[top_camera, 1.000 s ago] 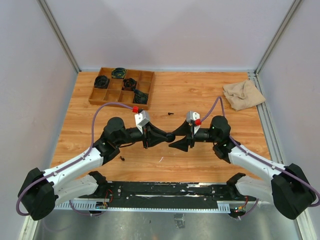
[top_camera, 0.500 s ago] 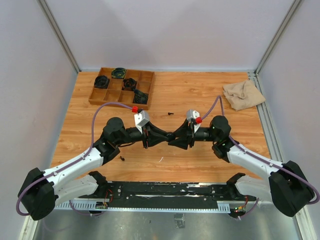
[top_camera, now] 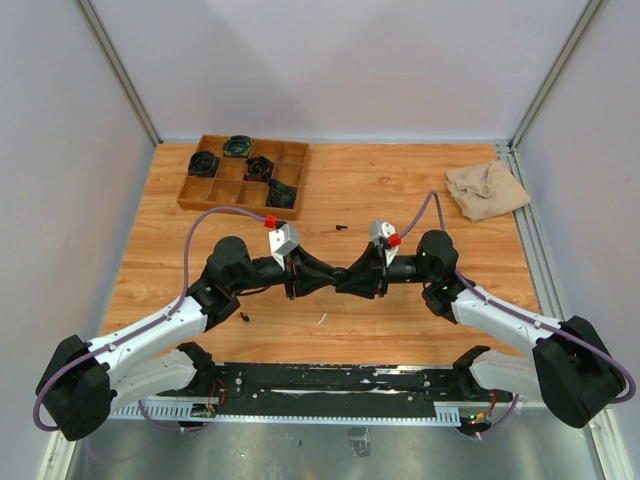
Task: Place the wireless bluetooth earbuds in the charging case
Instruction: Pick up the charging case at the center of the board.
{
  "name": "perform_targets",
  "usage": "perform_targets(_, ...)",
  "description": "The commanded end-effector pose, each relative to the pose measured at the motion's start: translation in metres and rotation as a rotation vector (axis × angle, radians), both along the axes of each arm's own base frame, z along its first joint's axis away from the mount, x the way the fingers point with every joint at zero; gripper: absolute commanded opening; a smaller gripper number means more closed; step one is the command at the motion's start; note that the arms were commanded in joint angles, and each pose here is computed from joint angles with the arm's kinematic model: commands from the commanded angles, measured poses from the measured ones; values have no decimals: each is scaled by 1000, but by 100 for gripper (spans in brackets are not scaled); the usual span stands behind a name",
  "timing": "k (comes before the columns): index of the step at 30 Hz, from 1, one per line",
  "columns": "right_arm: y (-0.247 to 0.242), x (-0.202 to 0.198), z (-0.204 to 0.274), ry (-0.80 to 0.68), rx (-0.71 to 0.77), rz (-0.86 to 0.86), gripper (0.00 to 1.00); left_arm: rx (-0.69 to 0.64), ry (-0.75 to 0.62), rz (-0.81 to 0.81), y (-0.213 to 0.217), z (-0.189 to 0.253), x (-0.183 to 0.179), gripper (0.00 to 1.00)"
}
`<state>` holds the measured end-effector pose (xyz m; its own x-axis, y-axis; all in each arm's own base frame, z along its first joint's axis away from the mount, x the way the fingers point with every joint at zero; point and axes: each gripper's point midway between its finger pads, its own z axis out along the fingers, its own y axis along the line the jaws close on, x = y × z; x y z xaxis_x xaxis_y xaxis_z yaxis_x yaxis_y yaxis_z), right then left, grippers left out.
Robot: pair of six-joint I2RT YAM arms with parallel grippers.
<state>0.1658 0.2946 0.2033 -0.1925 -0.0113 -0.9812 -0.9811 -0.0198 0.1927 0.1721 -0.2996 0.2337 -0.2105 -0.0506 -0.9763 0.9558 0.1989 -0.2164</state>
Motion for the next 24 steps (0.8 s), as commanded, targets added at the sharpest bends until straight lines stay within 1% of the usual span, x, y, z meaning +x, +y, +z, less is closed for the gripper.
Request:
perform_targets(1,1,5,15,-58,34,4,8,-20,-20,8,1,4,1,39)
perform_targets(5,0,5,16,-65,36,2,8,-15,-8,24,2,1,4,60)
perform_targets(8,0,5,16,-68,37,2,8,-14,-3,42,2,1,7,68)
perform_targets(12,-1,3,15,-73,36,7,7,-18,4,82,3,2,14,71)
perform_targets(24,-3,-1,16,-94,35,19,7,7,42,206,8,6,36,71)
